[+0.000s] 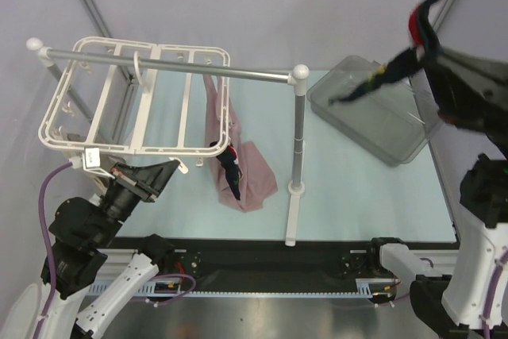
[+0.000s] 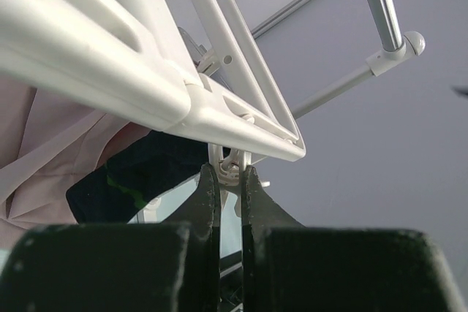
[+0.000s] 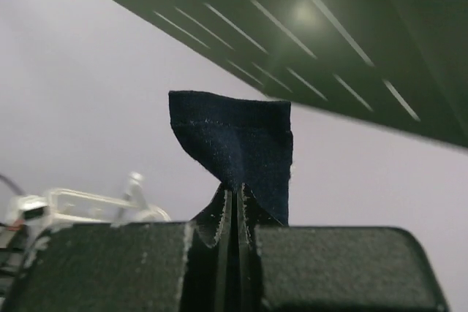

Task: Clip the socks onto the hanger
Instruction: Pick up the sock from the bin.

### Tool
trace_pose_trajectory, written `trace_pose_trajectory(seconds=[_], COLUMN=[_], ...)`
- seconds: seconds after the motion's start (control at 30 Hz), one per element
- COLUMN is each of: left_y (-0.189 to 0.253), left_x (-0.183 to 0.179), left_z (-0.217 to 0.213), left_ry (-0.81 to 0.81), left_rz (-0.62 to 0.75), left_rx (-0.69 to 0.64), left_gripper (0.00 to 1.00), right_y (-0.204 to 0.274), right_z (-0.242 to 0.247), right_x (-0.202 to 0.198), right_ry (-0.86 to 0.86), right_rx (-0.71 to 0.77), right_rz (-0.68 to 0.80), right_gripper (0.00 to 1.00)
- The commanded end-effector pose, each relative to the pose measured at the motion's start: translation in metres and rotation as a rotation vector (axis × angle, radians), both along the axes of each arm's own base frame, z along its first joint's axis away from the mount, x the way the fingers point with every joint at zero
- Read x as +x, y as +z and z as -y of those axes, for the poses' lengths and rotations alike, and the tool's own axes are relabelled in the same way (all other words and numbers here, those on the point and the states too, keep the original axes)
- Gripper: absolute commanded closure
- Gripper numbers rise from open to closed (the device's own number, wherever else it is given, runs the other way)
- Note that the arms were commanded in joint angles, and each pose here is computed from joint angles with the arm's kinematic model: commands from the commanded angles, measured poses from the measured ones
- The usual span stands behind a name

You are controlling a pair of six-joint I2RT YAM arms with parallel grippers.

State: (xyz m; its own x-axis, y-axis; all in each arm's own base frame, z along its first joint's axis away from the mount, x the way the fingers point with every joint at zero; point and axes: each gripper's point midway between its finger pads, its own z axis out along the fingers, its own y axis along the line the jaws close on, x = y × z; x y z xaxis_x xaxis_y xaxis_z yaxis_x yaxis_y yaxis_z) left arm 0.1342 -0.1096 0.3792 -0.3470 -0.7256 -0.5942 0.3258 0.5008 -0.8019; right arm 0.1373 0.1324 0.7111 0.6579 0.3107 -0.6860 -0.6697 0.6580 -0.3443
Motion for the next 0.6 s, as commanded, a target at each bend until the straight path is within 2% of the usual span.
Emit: trace_pose_trajectory(seconds=[0.0,0.13,0.23,0.27,0.3,0.33,0.37,0.4,0.43,0.47,0.57], left_y=[0.001,0.001,0.001,0.001,0.001,0.0,0.001,0.001,0.001,0.0,0.001], left_x=[0.0,0.0,0.0,0.001,0.001,0.001,0.001,0.001,0.002,0.002,0.001], left_z=[-0.003,-0.002,-0.002,-0.003,-0.003,-0.003,-0.003,-0.003,-0.003,-0.003,-0.004], left_ry=[0.013,0.008,0.01,0.013,0.013,0.014,0.014,0.016,0.017,0.017,0.019], left_rz=[0.021,0.02,0.017,0.018,0.018,0.015,0.016,0.016,0.015,0.012,0.011], left_rx=[0.017,0.018,0.021,0.021,0.021,0.022,0.02,0.02,0.018,0.019,0.01], left_gripper=[1.0,1.0,1.0,1.0,1.0,1.0,1.0,1.0,1.0,1.0,1.0], right_y=[-0.018,-0.042,-0.066,-0.08,-0.087,-0.094,-0.111,-0.118,-0.13,-0.152,-0.197], right_z=[-0.035,-0.045,-0.053,-0.059,-0.064,-0.07,-0.081,-0.094,-0.105,-0.118,-0.161], right_x=[-0.057,-0.094,-0.088,-0.086,-0.085,-0.083,-0.07,-0.08,-0.075,-0.073,-0.086], right_ry=[0.339,0.582,0.68,0.742,0.763,0.762,0.784,0.852,0.828,0.838,0.848], right_rx=[-0.159,-0.172,-0.171,-0.172,-0.177,-0.195,-0.206,-0.221,-0.254,-0.291,-0.374], right_rz=[-0.02,-0.125,-0.251,-0.339,-0.378,-0.357,-0.491,-0.531,-0.503,-0.611,-0.689], right_gripper=[1.0,1.0,1.0,1.0,1.0,1.0,1.0,1.0,1.0,1.0,1.0])
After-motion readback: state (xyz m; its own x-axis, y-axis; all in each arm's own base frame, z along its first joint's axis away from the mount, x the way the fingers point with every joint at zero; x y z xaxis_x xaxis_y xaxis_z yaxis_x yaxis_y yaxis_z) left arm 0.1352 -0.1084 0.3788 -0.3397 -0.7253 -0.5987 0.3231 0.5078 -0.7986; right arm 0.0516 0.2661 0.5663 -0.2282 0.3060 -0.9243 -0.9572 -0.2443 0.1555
